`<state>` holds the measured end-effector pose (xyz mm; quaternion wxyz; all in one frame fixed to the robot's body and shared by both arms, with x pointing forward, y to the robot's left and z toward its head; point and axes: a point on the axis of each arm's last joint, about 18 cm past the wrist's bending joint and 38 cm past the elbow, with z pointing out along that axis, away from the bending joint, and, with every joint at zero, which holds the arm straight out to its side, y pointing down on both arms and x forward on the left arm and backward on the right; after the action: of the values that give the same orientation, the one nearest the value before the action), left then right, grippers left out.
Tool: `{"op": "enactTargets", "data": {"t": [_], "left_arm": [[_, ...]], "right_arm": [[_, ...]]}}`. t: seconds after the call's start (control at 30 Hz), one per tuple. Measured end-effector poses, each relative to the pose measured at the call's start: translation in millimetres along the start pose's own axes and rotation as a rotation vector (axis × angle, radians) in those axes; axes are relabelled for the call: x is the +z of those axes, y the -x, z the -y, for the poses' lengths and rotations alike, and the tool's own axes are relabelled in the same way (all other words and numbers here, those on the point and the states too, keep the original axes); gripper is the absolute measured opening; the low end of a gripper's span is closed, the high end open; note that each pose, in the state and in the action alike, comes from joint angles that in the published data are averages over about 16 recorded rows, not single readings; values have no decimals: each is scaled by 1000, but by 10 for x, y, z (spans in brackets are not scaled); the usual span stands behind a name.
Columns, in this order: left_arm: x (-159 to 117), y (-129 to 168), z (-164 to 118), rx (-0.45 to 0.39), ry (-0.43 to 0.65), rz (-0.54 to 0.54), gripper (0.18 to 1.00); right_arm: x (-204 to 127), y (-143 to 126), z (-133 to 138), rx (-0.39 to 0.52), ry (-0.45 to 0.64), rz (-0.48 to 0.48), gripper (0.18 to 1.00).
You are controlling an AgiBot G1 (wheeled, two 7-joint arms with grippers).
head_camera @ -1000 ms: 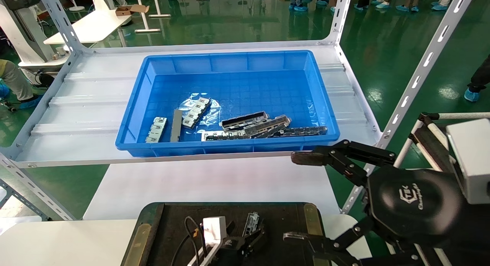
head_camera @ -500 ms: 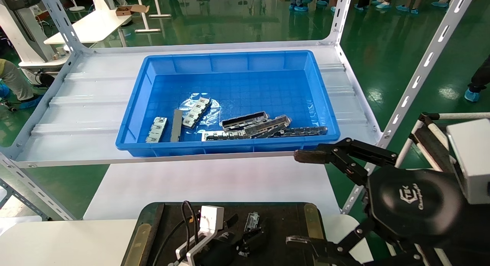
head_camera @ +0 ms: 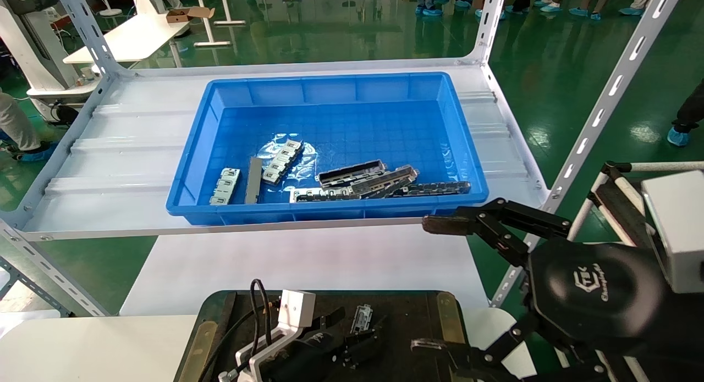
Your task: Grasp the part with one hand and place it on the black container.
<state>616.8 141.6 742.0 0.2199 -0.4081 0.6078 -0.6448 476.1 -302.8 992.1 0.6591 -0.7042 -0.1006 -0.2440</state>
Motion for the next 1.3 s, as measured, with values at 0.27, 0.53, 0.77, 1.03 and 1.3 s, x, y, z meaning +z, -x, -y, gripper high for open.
{"op": "enactTargets", "data": {"t": [0.27,0.53,0.77,1.03,1.3], "left_arm": [[-42,3,7,4,12,-13,1001],[-90,10,9,11,2,-24,1001],[-184,-2,18,28,-40,-59,1001],[-416,-91,37,58,-95,-184,1001],[-715,-227,91,77,-40,-392,1001]], "right_arm": [[0,0,0,0,0,0,1001],[0,0,0,0,0,0,1001],[0,0,0,0,0,0,1001],[0,0,0,0,0,0,1001],[0,0,0,0,0,0,1001]]}}
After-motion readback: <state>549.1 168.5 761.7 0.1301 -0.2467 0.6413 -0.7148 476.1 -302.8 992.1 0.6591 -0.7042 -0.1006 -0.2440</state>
